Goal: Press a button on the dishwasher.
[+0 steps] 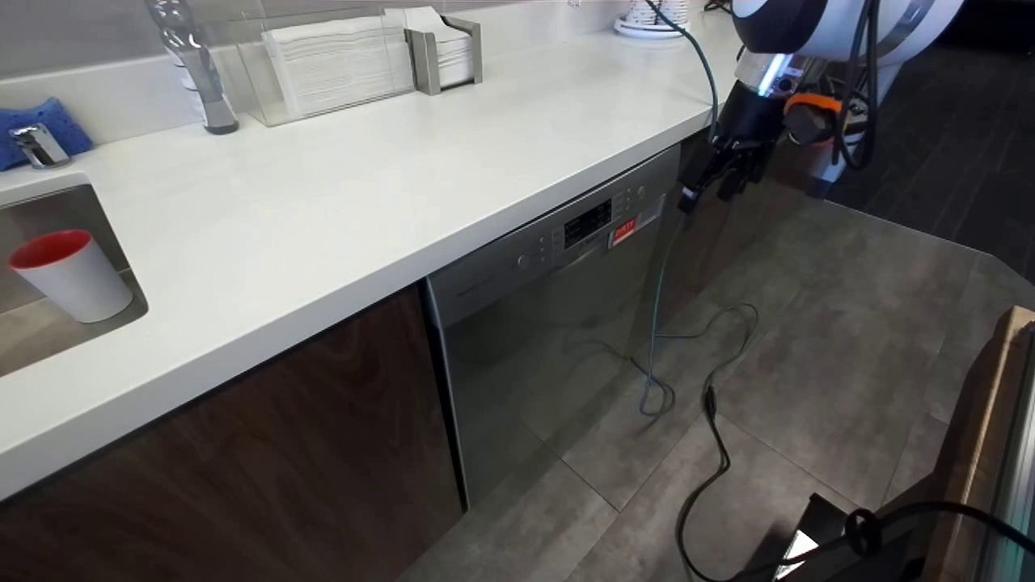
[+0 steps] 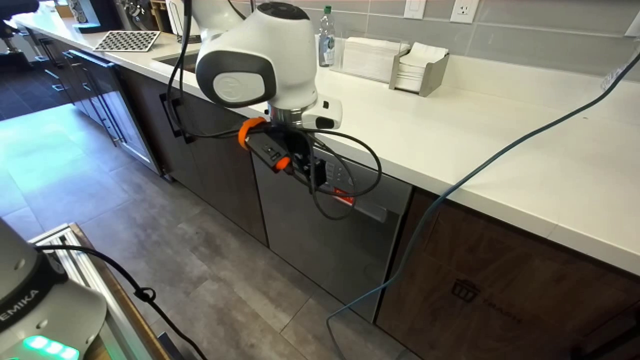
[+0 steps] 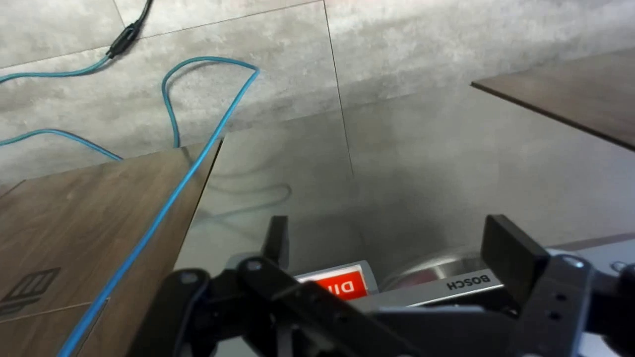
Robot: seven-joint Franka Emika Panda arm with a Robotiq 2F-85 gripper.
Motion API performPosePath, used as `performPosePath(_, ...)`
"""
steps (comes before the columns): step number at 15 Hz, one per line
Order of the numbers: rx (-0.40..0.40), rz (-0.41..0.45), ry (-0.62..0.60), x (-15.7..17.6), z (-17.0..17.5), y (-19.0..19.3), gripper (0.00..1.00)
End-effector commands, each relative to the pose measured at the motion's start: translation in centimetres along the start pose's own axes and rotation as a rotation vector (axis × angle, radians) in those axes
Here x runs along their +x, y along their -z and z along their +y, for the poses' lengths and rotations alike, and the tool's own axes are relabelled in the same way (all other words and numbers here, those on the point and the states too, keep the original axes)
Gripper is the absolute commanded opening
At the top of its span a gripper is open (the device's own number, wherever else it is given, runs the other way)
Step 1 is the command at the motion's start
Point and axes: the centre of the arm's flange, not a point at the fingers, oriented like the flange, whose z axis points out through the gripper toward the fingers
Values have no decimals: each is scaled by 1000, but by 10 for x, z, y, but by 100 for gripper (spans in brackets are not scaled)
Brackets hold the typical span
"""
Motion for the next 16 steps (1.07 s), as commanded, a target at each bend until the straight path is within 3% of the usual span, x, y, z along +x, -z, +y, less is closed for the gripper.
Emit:
performPosePath(1,-30,-47,135,-1,-23,52,100)
performPosePath(7,-61,-86,280,2,-45,78,100)
performPosePath(8,-77,-75,260,10,-35,47,100)
performPosePath(16,-73,-65,282,11,-39,65,100)
